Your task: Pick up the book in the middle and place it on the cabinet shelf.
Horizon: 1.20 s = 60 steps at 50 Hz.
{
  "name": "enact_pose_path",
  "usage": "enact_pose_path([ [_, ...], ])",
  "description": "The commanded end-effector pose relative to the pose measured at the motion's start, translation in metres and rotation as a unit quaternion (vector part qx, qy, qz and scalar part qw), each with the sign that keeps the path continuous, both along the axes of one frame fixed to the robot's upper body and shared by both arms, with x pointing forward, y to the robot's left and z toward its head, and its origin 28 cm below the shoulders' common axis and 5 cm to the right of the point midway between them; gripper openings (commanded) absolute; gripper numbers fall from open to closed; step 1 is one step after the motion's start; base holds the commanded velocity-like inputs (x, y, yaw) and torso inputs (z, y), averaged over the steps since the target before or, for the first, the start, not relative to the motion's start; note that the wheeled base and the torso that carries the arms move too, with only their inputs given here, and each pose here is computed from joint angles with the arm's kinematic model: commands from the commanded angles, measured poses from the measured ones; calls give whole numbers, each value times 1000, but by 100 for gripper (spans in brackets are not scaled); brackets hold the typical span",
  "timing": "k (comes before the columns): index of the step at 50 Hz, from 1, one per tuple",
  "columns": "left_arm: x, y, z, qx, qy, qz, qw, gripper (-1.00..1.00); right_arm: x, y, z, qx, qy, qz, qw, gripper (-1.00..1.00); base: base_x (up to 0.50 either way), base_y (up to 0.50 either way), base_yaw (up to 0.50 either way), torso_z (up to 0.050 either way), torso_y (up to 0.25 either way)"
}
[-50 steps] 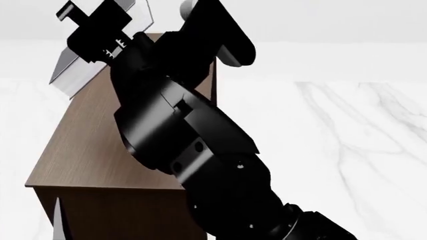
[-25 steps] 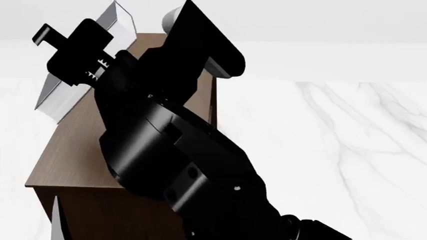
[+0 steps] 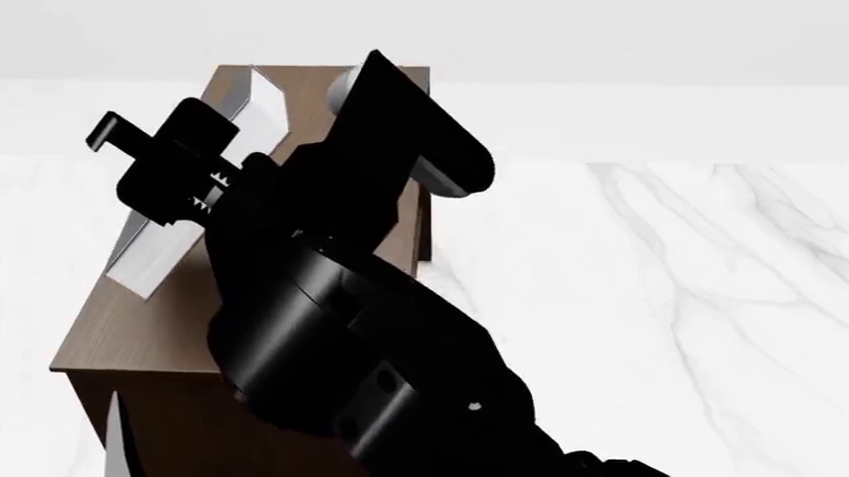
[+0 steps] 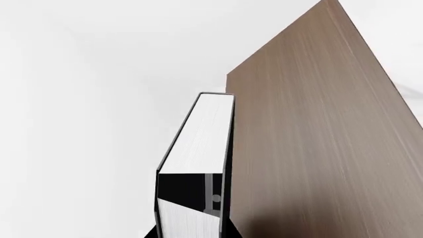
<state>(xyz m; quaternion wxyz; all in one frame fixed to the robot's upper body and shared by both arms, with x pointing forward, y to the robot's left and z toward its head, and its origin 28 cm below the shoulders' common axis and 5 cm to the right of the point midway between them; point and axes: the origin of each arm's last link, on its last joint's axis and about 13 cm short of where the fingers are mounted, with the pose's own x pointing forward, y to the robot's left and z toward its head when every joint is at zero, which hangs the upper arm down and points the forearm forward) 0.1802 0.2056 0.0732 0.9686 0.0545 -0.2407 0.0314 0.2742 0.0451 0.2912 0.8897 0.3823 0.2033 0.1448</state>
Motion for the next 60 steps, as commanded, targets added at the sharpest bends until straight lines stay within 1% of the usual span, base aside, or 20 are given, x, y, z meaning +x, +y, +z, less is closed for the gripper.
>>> enact_pose_path([
  [1,2,1,-3,0,-8,-2,1000,100,-4,3,-3,1,-22,10,1000,-100,0,0,0,10,0],
  [8,3,1,-4,0,-8,-3,1000,100,-8,7,-9,0,-7,27,1000,-100,0,0,0,0,0],
  [21,5,0,-6,0,-7,-2,1000,100,-4,4,-12,0,5,23,1000,-100,1,0,2,0,0],
  [30,5,1,-6,-3,-3,-2,1000,100,-3,0,-23,-16,34,30,999,-100,0,1,2,0,0],
  [33,5,1,-7,-3,-3,-2,1000,100,-4,-1,-25,-23,32,29,999,-100,3,1,2,0,0],
  [34,5,1,-7,-3,-3,-2,1000,100,-4,-2,-25,-24,31,28,999,100,0,0,0,0,0],
  [39,5,2,-7,-4,-2,-1,1000,100,-1,-6,-25,-34,19,14,999,100,0,0,0,0,0],
  [40,2,0,0,-3,-5,-1,1000,100,0,-7,-25,-34,17,14,999,100,0,0,0,0,0],
  [41,1,0,0,-3,-5,-1,1000,100,0,-7,-25,-34,17,14,999,100,0,0,0,0,0],
  [42,-1,0,8,-3,-5,-1,1000,100,0,-7,-25,-35,14,13,999,100,0,0,0,0,0],
  [44,-2,-1,13,-3,-3,-2,1000,100,0,-7,-26,-37,12,14,999,100,0,0,0,0,0],
  [46,-2,-1,12,-5,-1,-2,1000,100,-1,-7,-26,-40,1,18,999,100,0,0,0,0,0],
  [57,-1,-1,12,-4,1,-3,1000,100,1,-9,-25,-45,-11,16,999,100,0,0,0,0,0],
  [60,0,0,12,-4,1,-3,1000,100,4,-12,-23,-53,-21,2,998,100,0,0,0,0,0],
])
